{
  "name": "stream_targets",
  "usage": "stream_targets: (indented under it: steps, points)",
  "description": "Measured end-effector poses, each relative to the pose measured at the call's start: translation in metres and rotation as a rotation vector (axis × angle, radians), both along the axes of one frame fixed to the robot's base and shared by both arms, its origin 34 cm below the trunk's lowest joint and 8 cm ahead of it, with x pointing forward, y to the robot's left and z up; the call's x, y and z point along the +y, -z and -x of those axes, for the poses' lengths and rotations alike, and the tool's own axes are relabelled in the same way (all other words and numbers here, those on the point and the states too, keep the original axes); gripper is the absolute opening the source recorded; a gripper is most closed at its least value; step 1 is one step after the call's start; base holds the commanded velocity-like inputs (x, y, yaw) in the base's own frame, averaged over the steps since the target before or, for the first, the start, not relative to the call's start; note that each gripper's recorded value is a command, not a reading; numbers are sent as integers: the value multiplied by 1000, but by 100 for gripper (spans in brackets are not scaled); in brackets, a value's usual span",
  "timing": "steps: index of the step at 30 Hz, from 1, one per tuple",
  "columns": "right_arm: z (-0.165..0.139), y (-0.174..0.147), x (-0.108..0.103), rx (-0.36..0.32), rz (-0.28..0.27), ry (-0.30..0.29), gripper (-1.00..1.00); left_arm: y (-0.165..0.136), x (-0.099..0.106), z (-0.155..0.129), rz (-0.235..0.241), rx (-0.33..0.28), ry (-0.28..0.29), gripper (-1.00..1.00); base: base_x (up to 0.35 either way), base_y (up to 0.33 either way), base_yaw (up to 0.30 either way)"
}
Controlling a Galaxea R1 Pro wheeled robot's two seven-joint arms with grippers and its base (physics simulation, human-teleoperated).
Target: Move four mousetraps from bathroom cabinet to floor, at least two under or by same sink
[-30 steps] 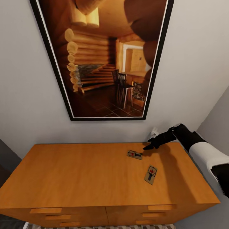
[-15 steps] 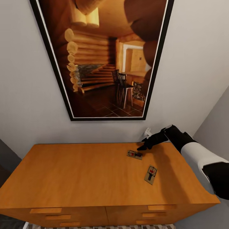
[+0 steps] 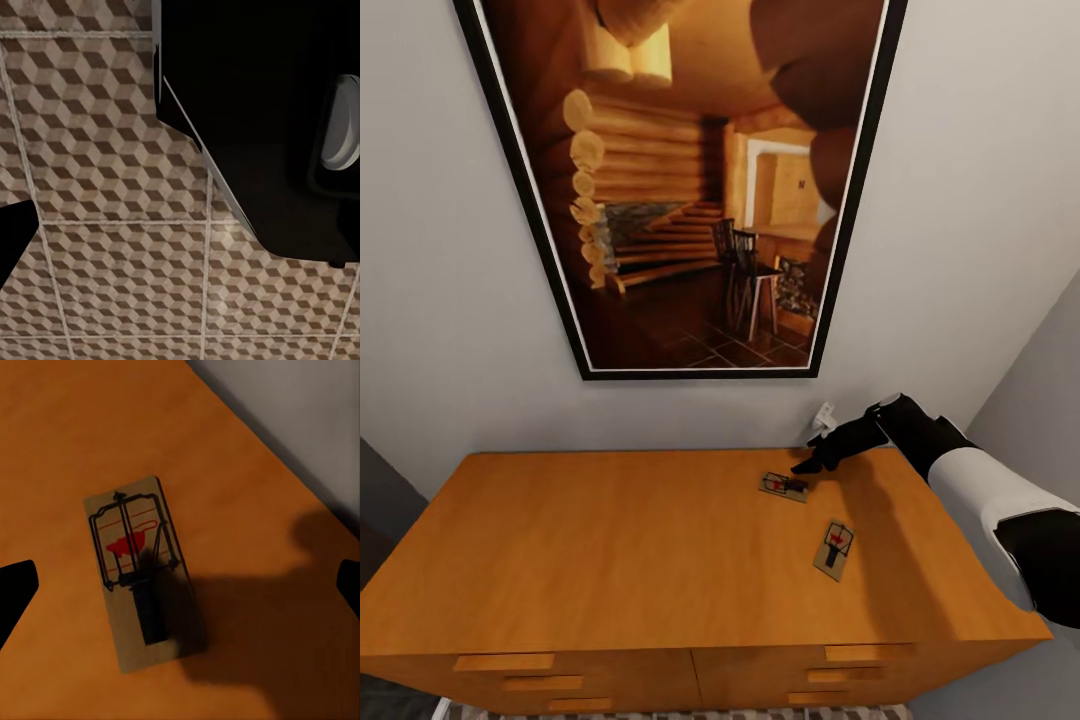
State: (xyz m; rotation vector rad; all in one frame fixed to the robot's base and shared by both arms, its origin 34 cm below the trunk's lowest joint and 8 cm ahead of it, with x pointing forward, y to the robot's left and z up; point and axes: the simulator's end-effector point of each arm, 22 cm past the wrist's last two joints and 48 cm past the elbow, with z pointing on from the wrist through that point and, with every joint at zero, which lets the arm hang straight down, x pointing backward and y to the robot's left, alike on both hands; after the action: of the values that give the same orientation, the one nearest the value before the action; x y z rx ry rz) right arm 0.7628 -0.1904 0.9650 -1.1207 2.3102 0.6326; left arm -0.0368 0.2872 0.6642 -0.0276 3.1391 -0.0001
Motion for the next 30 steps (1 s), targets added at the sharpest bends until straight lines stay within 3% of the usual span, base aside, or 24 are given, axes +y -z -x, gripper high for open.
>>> stream_targets:
  steps: [18, 30]
  points:
    - [7, 11, -5, 30, 12, 7, 100, 0, 0, 0, 0, 0, 0, 100, 0, 38, 0]
    - [25, 35, -5, 31, 13, -43, 100, 0, 0, 0, 0, 0, 0, 100, 0, 0, 0]
